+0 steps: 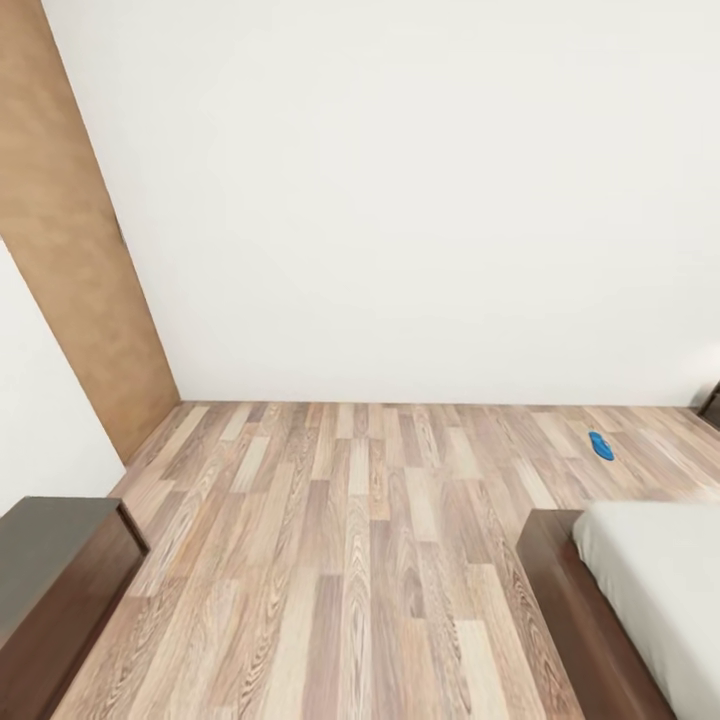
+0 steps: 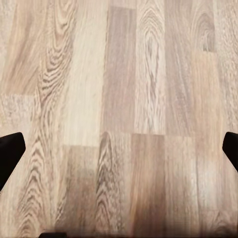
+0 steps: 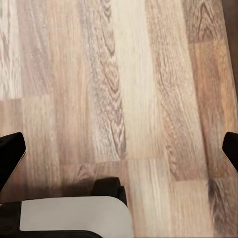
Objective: In the bedroom, move the book from the bed onto either nightstand, and place the two sandals side by side next to the bed.
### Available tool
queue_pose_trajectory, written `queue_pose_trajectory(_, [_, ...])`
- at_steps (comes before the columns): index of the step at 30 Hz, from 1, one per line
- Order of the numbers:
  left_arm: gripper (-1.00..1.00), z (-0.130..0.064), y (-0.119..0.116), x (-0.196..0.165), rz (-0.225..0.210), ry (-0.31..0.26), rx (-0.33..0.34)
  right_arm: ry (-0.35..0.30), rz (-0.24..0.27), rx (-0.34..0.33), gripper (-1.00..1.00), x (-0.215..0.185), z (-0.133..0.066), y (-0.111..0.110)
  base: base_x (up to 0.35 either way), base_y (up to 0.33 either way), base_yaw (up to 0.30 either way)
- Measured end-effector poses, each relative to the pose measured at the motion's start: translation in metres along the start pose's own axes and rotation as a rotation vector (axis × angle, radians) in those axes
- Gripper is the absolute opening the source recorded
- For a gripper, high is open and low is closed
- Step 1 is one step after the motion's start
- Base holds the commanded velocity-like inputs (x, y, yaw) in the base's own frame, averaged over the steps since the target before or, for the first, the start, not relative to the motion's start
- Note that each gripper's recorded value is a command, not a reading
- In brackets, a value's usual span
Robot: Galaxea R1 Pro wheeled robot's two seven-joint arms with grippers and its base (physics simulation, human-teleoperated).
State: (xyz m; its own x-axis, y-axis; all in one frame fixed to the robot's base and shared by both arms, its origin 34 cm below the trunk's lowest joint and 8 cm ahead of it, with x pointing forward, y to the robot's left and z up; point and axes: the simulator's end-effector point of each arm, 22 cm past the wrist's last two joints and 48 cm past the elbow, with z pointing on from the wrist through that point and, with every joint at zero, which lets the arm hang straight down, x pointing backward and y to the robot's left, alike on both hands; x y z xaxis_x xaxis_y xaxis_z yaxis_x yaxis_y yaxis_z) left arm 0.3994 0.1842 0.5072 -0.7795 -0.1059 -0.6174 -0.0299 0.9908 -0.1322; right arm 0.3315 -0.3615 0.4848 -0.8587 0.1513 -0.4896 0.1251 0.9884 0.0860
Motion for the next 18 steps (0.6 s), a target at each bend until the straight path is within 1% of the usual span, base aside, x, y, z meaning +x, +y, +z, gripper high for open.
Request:
queue_pose_trajectory(13, [1.00,0.0000,0.0000,0.0004,0.000,0.001,0.000,0.001,-0.004,0.005,1.00,0.0003,0.0001,-0.0007,0.320,0.000,-0.003])
queue_pose_trajectory(15, [1.00,0.0000,0.0000,0.0004,0.000,0.001,0.000,0.001,-0.005,0.004,1.00,0.0003,0.0001,-0.0006,0.320,0.000,-0.086])
queue_pose_trajectory(18, [1.00,0.0000,0.0000,0.0003,0.000,0.001,0.000,0.002,-0.006,0.004,1.00,0.0005,0.0001,-0.0003,0.320,0.000,-0.177])
